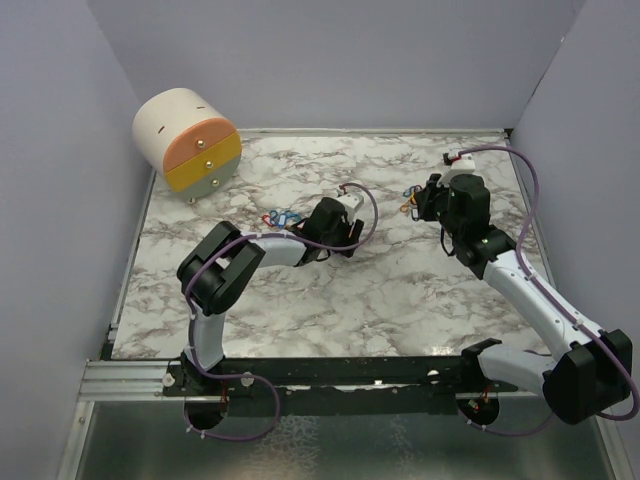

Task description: Put the keys on the keyring

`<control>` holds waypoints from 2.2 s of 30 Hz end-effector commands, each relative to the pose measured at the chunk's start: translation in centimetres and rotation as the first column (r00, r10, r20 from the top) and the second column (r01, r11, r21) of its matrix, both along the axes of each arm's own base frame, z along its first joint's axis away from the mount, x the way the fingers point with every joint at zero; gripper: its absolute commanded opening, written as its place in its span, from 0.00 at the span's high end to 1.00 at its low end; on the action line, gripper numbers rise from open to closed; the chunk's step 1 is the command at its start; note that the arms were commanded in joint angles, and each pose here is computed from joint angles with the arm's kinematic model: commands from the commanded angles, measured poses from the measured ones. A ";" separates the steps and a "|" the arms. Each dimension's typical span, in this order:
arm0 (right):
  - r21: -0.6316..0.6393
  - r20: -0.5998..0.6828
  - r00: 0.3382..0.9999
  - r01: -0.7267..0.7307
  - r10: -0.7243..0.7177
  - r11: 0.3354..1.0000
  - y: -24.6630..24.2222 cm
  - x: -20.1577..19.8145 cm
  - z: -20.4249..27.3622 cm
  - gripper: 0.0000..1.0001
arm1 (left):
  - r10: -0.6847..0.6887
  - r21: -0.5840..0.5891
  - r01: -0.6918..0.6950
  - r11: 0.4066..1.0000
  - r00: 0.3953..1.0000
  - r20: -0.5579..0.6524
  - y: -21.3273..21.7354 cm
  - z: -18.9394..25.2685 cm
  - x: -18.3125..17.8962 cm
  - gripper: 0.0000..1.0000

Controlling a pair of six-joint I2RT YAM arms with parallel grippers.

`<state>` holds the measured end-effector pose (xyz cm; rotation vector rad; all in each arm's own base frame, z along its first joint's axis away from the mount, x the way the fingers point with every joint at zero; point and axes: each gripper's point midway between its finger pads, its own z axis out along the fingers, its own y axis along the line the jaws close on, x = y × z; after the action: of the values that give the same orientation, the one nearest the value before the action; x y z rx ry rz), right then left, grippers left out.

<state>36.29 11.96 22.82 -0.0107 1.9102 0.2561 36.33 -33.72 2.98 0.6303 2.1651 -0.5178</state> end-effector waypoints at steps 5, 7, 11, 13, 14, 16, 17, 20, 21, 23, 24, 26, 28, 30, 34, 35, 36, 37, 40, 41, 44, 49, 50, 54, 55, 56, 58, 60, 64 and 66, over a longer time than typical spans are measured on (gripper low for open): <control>0.011 0.023 1.000 -0.002 0.002 1.000 0.1 -0.3 0.7 0.99 | -0.095 -0.132 0.078 0.988 0.987 -0.128 -2.7 -0.2 -3.1 0.37; 0.012 0.025 1.000 -0.003 0.003 1.000 0.1 -0.3 0.7 0.99 | -0.118 -0.146 0.096 0.985 0.981 -0.156 -3.3 -0.4 -4.4 0.37; 0.013 0.027 1.000 -0.002 0.002 1.000 0.0 -0.4 0.8 0.99 | -0.149 -0.164 0.116 0.980 0.968 -0.202 -4.5 -1.0 -6.8 0.37; 0.013 0.031 1.000 -0.003 0.003 1.000 0.0 -0.5 0.9 0.99 | -0.168 -0.170 0.135 0.976 0.965 -0.201 -5.2 -1.0 -7.7 0.37; 0.014 0.032 0.999 -0.002 0.001 1.000 0.0 -0.5 1.0 0.99 | -0.172 -0.169 0.138 0.976 0.965 -0.201 -5.4 -1.1 -7.9 0.37; 0.013 0.031 1.000 -0.003 0.002 1.000 0.0 -0.5 0.9 0.99 | -0.169 -0.165 0.136 0.977 0.965 -0.202 -5.6 -1.3 -8.1 0.37; 0.014 0.031 1.000 -0.003 0.002 1.000 0.0 -0.5 1.0 0.99 | -0.158 -0.160 0.127 0.979 0.967 -0.199 -5.5 -1.4 -8.0 0.37; 0.014 0.033 0.999 -0.003 0.002 1.000 0.0 -0.6 1.0 0.99 | -0.085 -0.120 0.066 0.991 0.983 -0.161 -4.3 -1.3 -7.0 0.37; 0.015 0.033 0.999 -0.003 0.002 1.000 0.0 -0.6 1.0 0.99 | -0.057 -0.108 0.042 0.993 0.988 -0.142 -3.8 -1.1 -6.6 0.37; 0.016 0.034 0.999 -0.003 0.003 1.000 0.0 -0.6 1.0 0.99 | -0.013 -0.091 0.004 0.996 0.995 -0.103 -2.9 -0.3 -6.0 0.37; 0.015 0.033 0.999 -0.003 0.003 1.000 0.0 -0.6 0.9 0.99 | 0.009 -0.083 -0.016 0.996 0.997 -0.079 -2.5 0.1 -5.7 0.37; 0.015 0.032 0.999 -0.004 0.003 1.000 0.0 -0.5 0.9 0.99 | 0.023 -0.077 -0.025 0.997 0.999 -0.036 -2.0 1.1 -5.3 0.37; 0.014 0.030 1.000 -0.004 0.003 1.000 0.0 -0.5 0.8 0.99 | 0.010 -0.083 -0.009 0.997 1.000 0.008 -2.0 2.4 -5.0 0.38; 0.014 0.030 1.000 -0.006 0.006 1.000 0.1 -0.5 0.8 0.99 | 0.006 -0.091 -0.002 0.996 0.999 0.053 -2.0 3.8 -4.5 0.38; 0.015 0.036 0.999 -0.012 0.011 1.000 0.1 -0.6 1.1 0.99 | -0.031 -0.086 0.041 0.995 0.993 0.116 -2.9 5.3 -3.5 0.39; 0.015 0.036 0.999 -0.013 0.012 1.000 0.1 -0.7 1.1 0.99 | -0.047 -0.080 0.057 0.995 0.991 0.123 -3.3 5.2 -3.3 0.40; 0.014 0.038 0.999 -0.012 0.012 1.000 0.1 -0.7 1.1 0.99 | -0.060 -0.075 0.070 0.995 0.990 0.130 -3.6 5.2 -3.1 0.41; 0.014 0.038 0.999 -0.012 0.012 1.000 0.1 -0.7 1.2 0.99 | -0.068 -0.068 0.078 0.995 0.988 0.135 -3.9 5.1 -2.8 0.44; 0.014 0.039 0.999 -0.007 0.006 1.000 0.0 -0.8 1.2 0.99 | -0.081 -0.054 0.089 0.995 0.986 0.143 -4.5 4.6 -2.3 0.49; 0.014 0.040 0.999 -0.005 0.005 1.000 -0.1 -0.8 1.3 0.99 | -0.081 -0.049 0.089 0.995 0.986 0.146 -4.6 4.6 -2.1 0.51; 0.014 0.040 0.999 -0.004 0.003 1.000 -0.1 -0.8 1.2 0.99 | -0.091 -0.027 0.096 0.995 0.983 0.160 -4.9 4.2 -1.5 0.53; 0.014 0.038 0.999 -0.001 0.001 1.000 -0.1 -0.8 1.1 0.99 | -0.095 0.003 0.096 0.995 0.980 0.174 -4.9 3.6 -0.8 0.55; 0.014 0.036 0.999 -0.001 0.001 1.000 -0.1 -0.7 1.1 0.99 | -0.095 0.006 0.096 0.995 0.980 0.173 -4.9 3.4 -0.7 0.55; 0.013 0.035 0.999 -0.001 0.000 1.000 -0.1 -0.7 1.0 0.99 | -0.100 0.011 0.100 0.995 0.981 0.164 -5.0 2.8 -0.5 0.56; 0.012 0.034 0.999 -0.002 0.001 1.000 -0.1 -0.7 1.0 0.99 | -0.101 0.013 0.100 0.995 0.982 0.161 -5.0 2.6 -0.4 0.56; 0.013 0.034 0.999 0.000 0.000 1.000 -0.1 -0.7 1.0 0.99 | -0.101 0.012 0.101 0.995 0.982 0.159 -4.9 2.6 -0.4 0.56; 0.012 0.033 0.999 0.000 -0.001 1.000 -0.1 -0.7 0.9 0.99 | -0.101 0.013 0.101 0.995 0.983 0.154 -4.9 2.3 -0.3 0.56; 0.012 0.032 0.999 0.000 0.000 1.000 -0.1 -0.7 0.9 0.99 | -0.101 0.015 0.100 0.995 0.984 0.150 -4.9 2.0 -0.2 0.56; 0.011 0.031 1.000 0.000 0.000 1.000 -0.1 -0.6 0.8 0.99 | -0.103 0.017 0.102 0.995 0.984 0.143 -4.8 1.7 0.0 0.57; 0.011 0.033 0.999 0.001 -0.002 1.000 -0.1 -0.6 0.9 0.99 | -0.106 0.017 0.104 0.994 0.985 0.138 -4.8 1.5 0.0 0.57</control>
<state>35.83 11.79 23.44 -0.0078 1.8901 0.2625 35.58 -38.08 4.41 0.7627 2.0276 -0.4968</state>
